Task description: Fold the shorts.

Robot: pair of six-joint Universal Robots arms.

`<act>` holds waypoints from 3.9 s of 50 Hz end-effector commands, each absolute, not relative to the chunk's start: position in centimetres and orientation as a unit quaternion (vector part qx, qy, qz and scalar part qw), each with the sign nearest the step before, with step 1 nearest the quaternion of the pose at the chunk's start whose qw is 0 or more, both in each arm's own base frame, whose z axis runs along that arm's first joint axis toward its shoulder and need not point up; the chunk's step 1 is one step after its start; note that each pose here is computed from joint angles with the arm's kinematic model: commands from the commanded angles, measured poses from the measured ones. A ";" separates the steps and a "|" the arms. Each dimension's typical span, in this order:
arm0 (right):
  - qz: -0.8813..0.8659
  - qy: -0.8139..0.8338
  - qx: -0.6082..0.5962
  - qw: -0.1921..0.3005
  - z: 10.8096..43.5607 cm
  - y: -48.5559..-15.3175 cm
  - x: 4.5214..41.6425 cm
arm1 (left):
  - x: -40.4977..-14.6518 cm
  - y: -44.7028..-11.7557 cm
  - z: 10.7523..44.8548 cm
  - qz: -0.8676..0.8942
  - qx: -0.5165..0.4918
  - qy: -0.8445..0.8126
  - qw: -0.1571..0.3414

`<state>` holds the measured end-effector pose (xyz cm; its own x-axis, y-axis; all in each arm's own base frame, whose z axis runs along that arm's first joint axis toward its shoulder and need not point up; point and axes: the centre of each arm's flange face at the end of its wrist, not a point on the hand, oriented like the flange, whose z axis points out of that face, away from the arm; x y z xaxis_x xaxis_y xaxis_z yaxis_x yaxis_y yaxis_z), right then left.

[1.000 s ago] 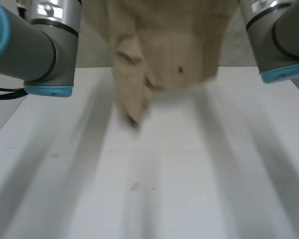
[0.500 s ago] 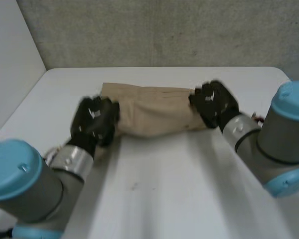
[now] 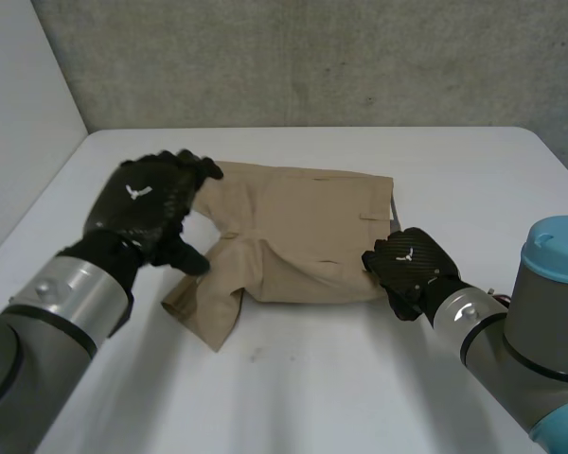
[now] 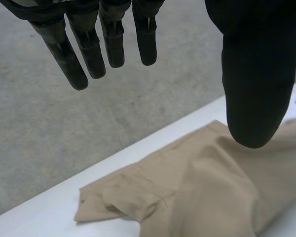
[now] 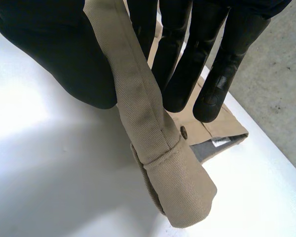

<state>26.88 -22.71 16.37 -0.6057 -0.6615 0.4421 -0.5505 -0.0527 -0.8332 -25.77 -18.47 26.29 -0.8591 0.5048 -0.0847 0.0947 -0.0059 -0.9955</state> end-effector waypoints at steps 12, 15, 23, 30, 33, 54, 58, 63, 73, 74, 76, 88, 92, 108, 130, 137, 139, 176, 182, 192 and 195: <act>-0.574 0.687 -0.444 0.042 16.2 -22.7 26.8 | -25.4 -24.6 19.9 0.570 -0.121 -0.796 0.164; -0.574 0.687 -0.444 0.042 16.2 -22.7 26.8 | -25.5 -25.3 18.6 0.539 -0.126 -0.817 0.161; -0.574 0.685 -0.445 0.044 16.2 -22.7 26.8 | -25.5 -27.2 16.1 0.470 -0.133 -0.855 0.174; -0.573 0.686 -0.446 0.045 16.1 -22.7 26.8 | -25.7 -28.3 15.3 0.465 -0.132 -0.857 0.178; -0.574 0.686 -0.445 0.044 16.2 -22.7 26.8 | -25.7 -28.6 15.5 0.470 -0.130 -0.855 0.178; -0.659 0.610 -0.440 0.011 31.3 -22.4 26.6 | -22.5 -23.0 34.1 0.685 -0.146 -0.692 0.173; -0.639 0.616 -0.461 0.002 33.1 -21.7 26.3 | -21.7 -20.8 35.7 0.707 -0.184 -0.670 0.131; -0.622 0.613 -0.486 -0.019 34.0 -21.1 26.0 | -21.4 -19.4 35.6 0.701 -0.226 -0.670 0.090; -0.568 0.639 -0.518 -0.022 30.5 -22.1 26.4 | -21.5 -20.7 29.6 0.626 -0.253 -0.734 0.073; -0.554 0.648 -0.523 -0.018 29.4 -22.5 26.6 | -21.8 -21.4 28.4 0.609 -0.255 -0.747 0.073; -0.541 0.655 -0.527 -0.014 28.4 -23.0 26.8 | -21.9 -21.8 27.8 0.603 -0.256 -0.752 0.072; -0.556 0.650 -0.517 -0.023 25.4 -29.7 29.2 | -25.1 -31.4 25.7 0.634 -0.249 -0.730 0.055; -0.633 0.602 -0.486 -0.044 28.1 -32.3 30.4 | -26.7 -34.8 29.0 0.715 -0.231 -0.659 0.028; -0.882 0.343 -0.304 -0.111 43.1 -32.7 30.7 | -28.6 -33.2 43.2 0.935 -0.114 -0.331 0.053; -0.629 0.627 -0.457 -0.035 19.6 -31.0 29.5 | -26.5 -30.5 20.1 0.723 -0.208 -0.656 0.055; -0.555 0.675 -0.486 -0.019 18.4 -28.7 28.4 | -25.0 -26.9 18.6 0.674 -0.225 -0.702 0.049; -0.543 0.680 -0.492 -0.015 19.3 -27.8 28.1 | -24.3 -26.0 19.3 0.666 -0.228 -0.709 0.041; -0.355 0.663 -0.659 0.023 19.0 -17.5 24.2 | -21.8 -15.3 20.6 0.502 -0.430 -0.750 0.008; -0.368 0.664 -0.651 0.018 19.6 -17.7 24.0 | -22.2 -15.2 21.2 0.510 -0.439 -0.739 0.008; -0.398 0.657 -0.640 0.010 21.5 -17.3 23.6 | -22.9 -17.5 25.9 0.595 -0.415 -0.688 -0.003; -0.406 0.656 -0.636 0.005 22.0 -17.4 23.5 | -23.1 -18.0 26.4 0.605 -0.411 -0.682 -0.003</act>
